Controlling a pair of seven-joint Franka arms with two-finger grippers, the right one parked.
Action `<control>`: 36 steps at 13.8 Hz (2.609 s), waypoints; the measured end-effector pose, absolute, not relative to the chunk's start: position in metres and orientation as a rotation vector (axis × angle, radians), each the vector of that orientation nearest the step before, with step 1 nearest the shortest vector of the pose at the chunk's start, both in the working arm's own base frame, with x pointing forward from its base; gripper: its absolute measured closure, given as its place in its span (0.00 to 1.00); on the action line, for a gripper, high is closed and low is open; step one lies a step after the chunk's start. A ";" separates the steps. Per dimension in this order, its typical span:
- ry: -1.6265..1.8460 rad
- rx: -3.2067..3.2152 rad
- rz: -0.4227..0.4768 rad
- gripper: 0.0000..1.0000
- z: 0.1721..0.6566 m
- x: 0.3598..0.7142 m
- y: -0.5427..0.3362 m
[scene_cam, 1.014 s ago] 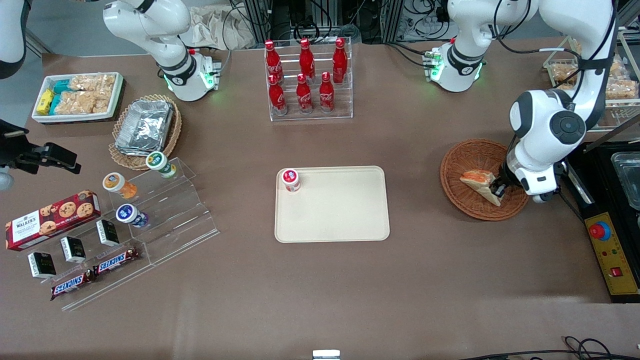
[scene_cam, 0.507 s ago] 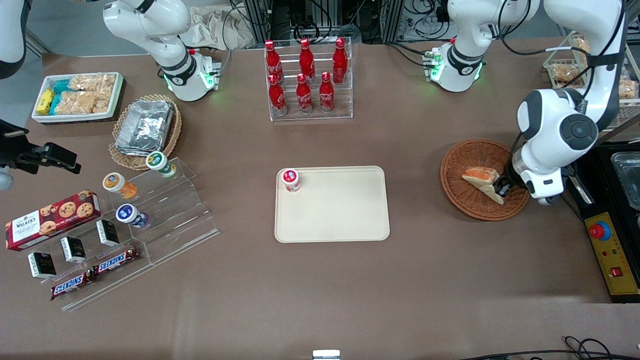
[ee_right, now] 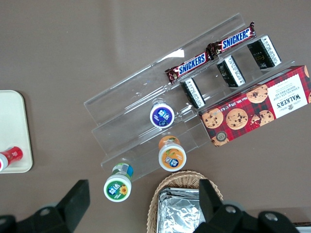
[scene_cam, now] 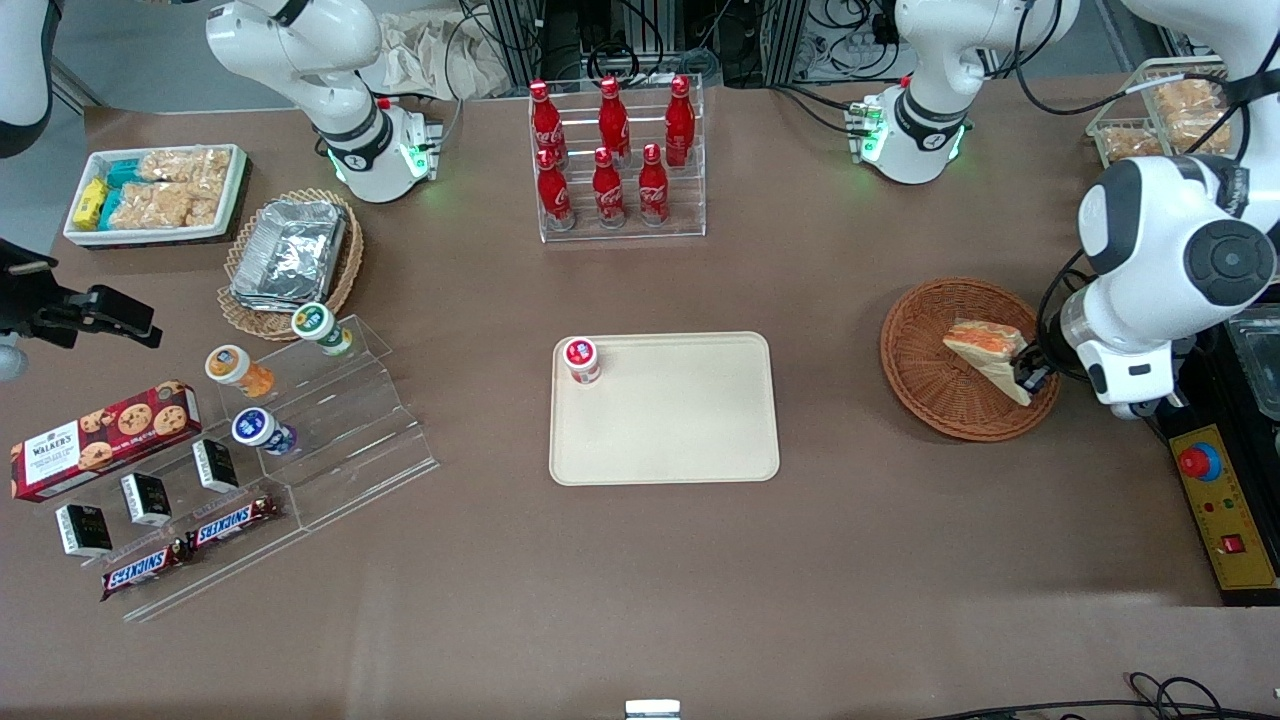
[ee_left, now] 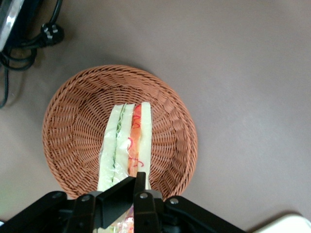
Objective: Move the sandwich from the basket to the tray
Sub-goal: 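Close the left gripper on the sandwich and lift it, then carry the held sandwich with the left gripper over the cream tray, then lower the sandwich onto the tray and open the left gripper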
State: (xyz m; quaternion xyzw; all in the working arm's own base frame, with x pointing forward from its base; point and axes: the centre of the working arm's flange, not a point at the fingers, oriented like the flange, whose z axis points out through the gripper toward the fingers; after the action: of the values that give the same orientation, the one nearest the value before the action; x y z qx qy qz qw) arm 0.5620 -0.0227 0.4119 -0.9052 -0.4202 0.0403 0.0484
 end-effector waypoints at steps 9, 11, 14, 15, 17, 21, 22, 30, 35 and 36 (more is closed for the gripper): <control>-0.834 -2.979 0.060 0.95 0.491 0.563 -0.186; -0.726 -3.015 0.078 0.95 0.485 0.555 -0.226; -0.536 -3.082 0.104 0.95 0.460 0.549 -0.277; -0.467 -3.110 0.106 0.95 0.449 0.549 -0.290; -0.366 -3.156 0.105 0.95 0.429 0.552 -0.307; -0.227 -3.192 0.067 0.95 0.390 0.554 -0.342; -0.202 -3.197 0.067 0.95 0.380 0.552 -0.350; -0.070 -3.196 0.033 0.95 0.304 0.557 -0.376; -0.027 -3.185 0.003 0.95 0.276 0.554 -0.387; -0.024 -3.183 0.003 0.95 0.271 0.555 -0.388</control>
State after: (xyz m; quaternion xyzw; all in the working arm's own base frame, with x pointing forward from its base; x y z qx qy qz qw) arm 0.5545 -0.3876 0.2711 -0.9998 -0.0074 0.0010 -0.0206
